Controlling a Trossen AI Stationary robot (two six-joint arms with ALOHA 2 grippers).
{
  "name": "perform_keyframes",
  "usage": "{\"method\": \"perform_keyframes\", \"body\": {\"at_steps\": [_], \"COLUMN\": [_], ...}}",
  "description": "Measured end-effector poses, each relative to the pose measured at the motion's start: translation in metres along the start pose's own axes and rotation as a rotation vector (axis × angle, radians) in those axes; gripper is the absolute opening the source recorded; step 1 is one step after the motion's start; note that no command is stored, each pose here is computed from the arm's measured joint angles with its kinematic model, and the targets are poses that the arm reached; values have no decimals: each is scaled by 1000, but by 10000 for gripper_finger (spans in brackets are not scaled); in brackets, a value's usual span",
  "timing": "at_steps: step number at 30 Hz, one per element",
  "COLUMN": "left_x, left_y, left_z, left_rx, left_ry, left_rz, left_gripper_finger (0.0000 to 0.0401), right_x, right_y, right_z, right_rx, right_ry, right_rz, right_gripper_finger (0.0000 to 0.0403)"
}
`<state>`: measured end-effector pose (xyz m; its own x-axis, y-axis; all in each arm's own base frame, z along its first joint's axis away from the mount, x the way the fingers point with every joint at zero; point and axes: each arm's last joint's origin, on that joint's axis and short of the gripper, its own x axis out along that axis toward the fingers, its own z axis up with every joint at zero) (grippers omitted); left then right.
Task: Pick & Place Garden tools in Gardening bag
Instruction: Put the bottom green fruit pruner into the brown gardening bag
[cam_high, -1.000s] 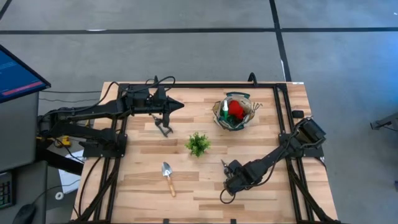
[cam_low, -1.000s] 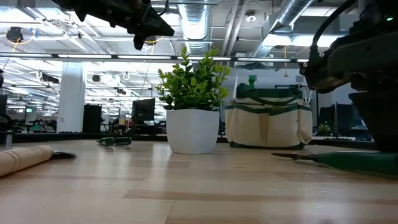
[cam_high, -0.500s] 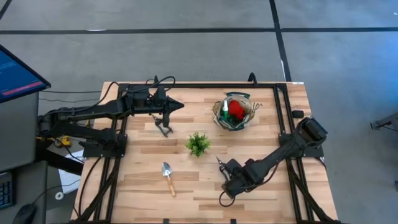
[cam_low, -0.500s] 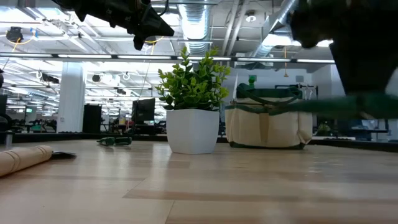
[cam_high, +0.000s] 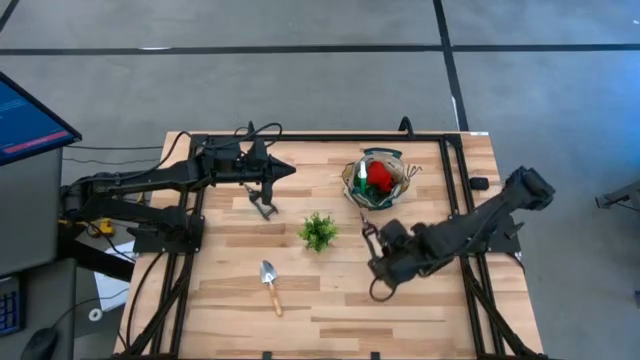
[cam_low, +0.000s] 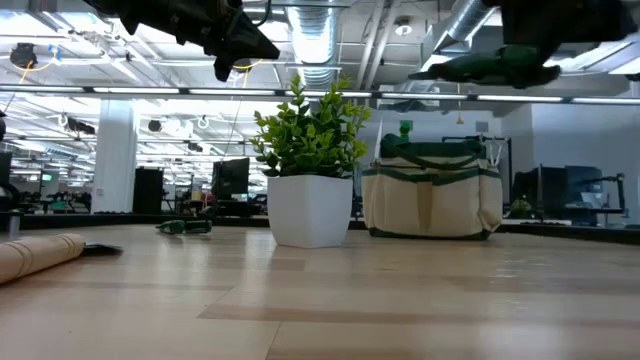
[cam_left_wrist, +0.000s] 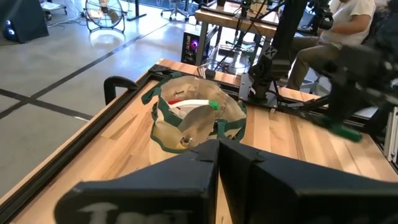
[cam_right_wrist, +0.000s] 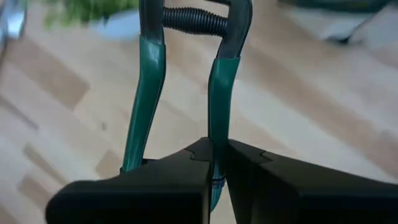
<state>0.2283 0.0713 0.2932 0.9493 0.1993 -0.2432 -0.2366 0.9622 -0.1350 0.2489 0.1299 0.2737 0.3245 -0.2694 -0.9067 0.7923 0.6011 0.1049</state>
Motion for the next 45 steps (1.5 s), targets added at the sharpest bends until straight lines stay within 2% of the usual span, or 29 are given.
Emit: {"method": "perform_keyframes", "body": {"at_steps": [8,14,18,22,32,39,45], "left_x": [0,0,0,0,0,0,0], "left_y": [0,0,0,0,0,0,0], "left_z": [0,0,0,0,0,0,0], "left_rx": [0,1,2,3,3,2,1], "left_ry": [0,0,0,0,0,0,4], "left_rz": [4,9,9,9,8,8,9], "left_gripper_finger": [1,1,1,1,1,1,1], "right_x": [-13,-7,4,21,53,55,69], "right_y": [-31,-51,-62,-67,-73,-84,-93], "right_z": [47,84,104,119,136,138,125], "right_rx": [129,205,191,126,-77,-152,-166], "right_ry": [-140,-221,-222,-217,-186,-162,-115], "right_rz": [-23,-93,-164,-255,-440,-483,-435], "right_gripper_finger": [12,12,12,12,12,12,12]}}
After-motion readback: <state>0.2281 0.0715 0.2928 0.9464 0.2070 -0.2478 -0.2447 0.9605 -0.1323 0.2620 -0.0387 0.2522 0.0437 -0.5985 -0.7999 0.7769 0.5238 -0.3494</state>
